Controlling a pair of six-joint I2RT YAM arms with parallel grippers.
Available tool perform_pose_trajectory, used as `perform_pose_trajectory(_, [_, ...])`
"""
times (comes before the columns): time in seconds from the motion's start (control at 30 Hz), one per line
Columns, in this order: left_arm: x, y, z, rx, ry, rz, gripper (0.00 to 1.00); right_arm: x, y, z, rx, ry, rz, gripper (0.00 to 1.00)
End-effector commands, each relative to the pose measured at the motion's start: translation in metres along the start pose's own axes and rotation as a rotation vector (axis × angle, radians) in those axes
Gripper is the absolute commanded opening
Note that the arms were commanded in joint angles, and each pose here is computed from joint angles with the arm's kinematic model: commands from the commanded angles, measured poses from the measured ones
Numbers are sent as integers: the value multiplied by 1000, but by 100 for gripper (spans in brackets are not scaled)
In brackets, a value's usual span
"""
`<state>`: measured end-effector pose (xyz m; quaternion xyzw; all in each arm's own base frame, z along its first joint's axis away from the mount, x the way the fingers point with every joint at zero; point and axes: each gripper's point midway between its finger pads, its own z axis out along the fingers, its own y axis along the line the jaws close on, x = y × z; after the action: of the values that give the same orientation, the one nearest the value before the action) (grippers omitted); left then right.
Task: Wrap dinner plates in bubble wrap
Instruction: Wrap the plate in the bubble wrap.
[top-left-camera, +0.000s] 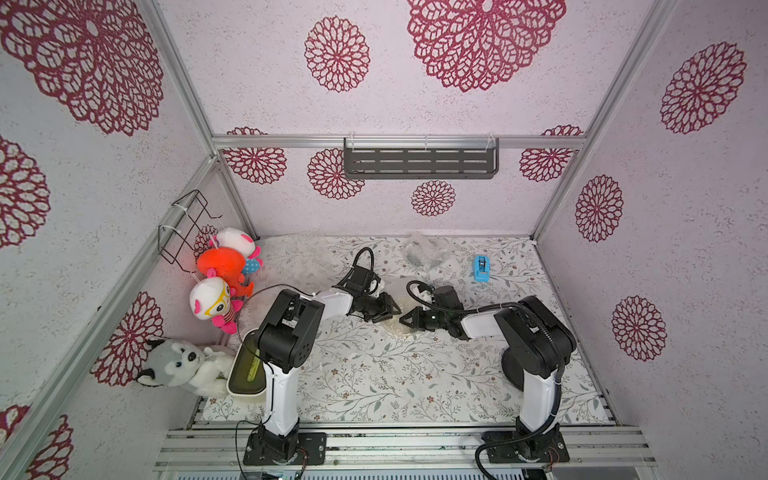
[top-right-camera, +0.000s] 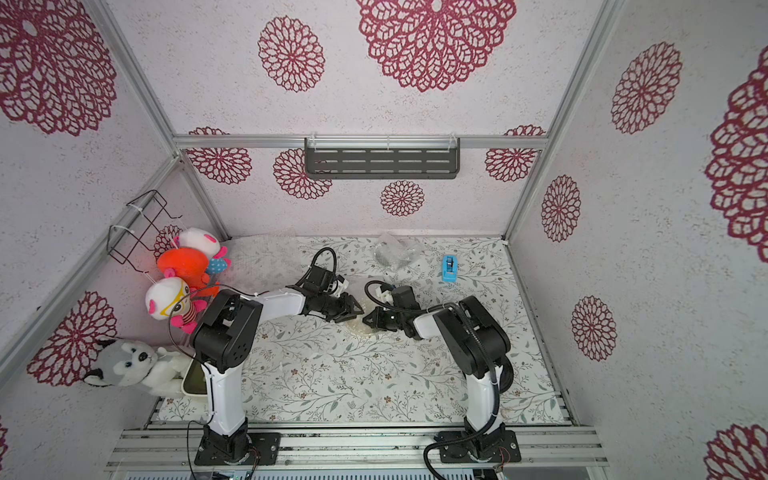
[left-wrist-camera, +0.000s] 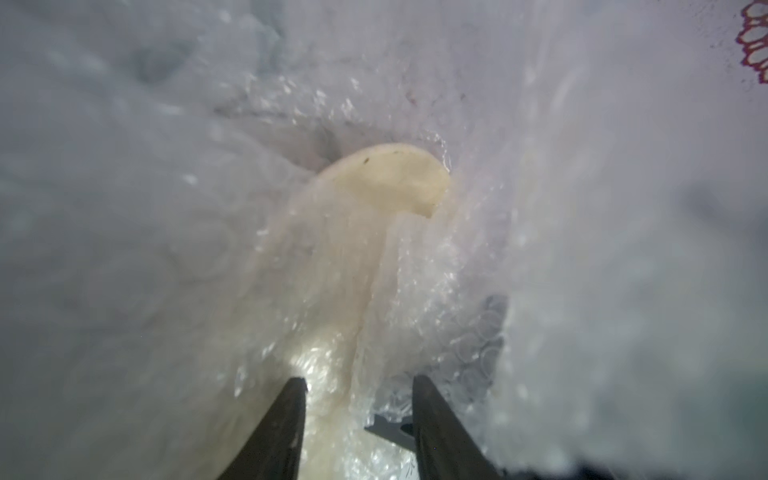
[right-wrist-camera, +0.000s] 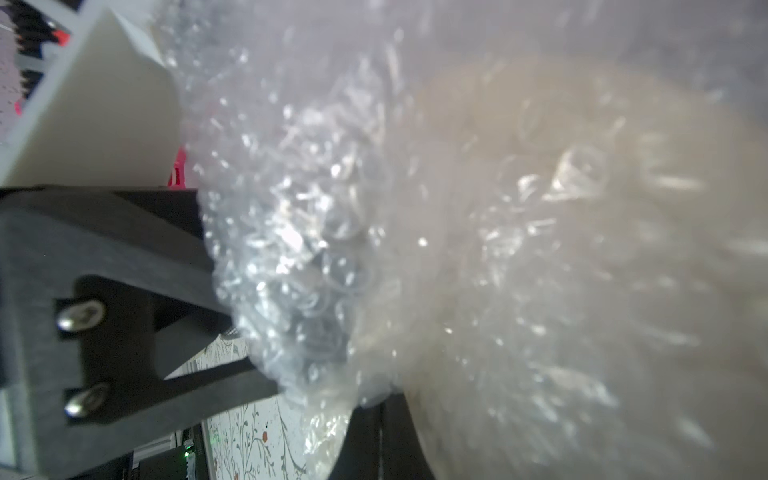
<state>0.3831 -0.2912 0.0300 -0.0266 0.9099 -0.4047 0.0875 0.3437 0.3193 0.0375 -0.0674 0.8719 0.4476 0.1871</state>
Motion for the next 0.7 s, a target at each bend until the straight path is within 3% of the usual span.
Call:
perform_pose_trajectory(0.0, [-12, -1, -14, 53, -101, -39, 46, 39, -19, 4, 61, 102, 51, 0])
perform_pose_trajectory(0.1, [-23, 3, -52, 42, -224, -37, 49, 38, -29, 1, 109, 84, 77, 0])
perform_pose_trajectory(0.17, [-21, -6, -61, 92, -240, 5, 54, 36, -29, 1, 111, 79, 74, 0])
perform_pose_trajectory(0.27, [-13, -19, -53, 125, -199, 57, 58, 36, -29, 2, 104, 86, 74, 0])
perform_pose_trajectory(0.47, [-9, -9, -15, -63, -120, 74, 60, 27, 4, 0, -46, 53, -2, 0])
perform_pose_trajectory(0.57, [1, 13, 6, -146, -59, 49, 56, 19, 34, -6, -162, 38, -83, 0])
perform_pose_trajectory(0.67, [12, 25, 10, -198, -27, 46, 42, 16, 59, -17, -241, 33, -169, 1])
